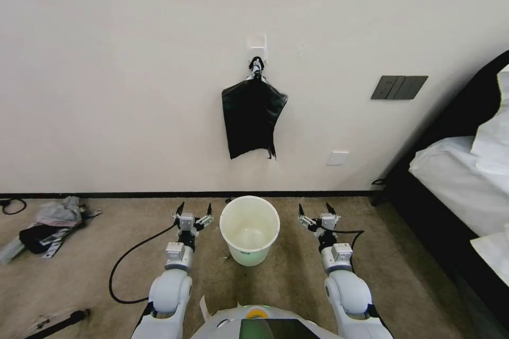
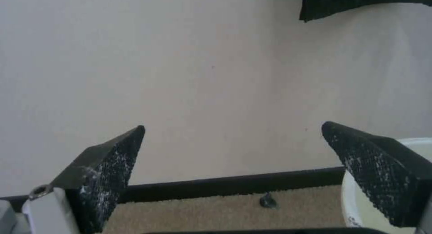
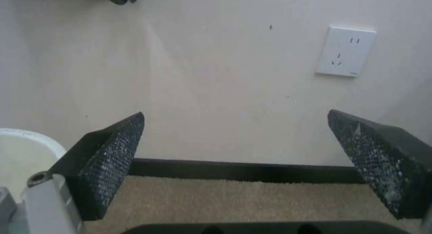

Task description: Place a trash bag onto the trash bin.

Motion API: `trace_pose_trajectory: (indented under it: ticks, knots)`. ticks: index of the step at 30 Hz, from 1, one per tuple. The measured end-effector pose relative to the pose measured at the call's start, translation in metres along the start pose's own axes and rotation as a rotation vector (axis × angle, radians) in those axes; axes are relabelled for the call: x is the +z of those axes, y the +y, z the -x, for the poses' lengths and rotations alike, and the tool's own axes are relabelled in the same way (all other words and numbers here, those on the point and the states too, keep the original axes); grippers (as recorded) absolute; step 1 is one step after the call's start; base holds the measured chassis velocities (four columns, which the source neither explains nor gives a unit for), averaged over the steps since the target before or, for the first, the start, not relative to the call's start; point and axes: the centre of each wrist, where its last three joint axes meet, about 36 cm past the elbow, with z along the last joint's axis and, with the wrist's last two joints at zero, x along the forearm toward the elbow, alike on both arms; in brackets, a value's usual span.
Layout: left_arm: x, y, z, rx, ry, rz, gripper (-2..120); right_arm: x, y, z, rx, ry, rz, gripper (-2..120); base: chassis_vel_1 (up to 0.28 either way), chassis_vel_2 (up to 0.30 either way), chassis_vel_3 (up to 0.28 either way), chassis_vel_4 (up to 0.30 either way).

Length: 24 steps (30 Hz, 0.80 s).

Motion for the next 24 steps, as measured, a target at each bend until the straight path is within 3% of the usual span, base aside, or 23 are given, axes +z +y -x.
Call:
trace_pose_trajectory:
  ticks: [24]
  knots:
    - [0.0000, 0.0000, 0.0000, 0.000, 0.000, 0.000, 100, 0.0000, 0.0000, 0.0000, 0.000, 0.000, 0.000, 100, 0.000, 0.000, 0.000, 0.000]
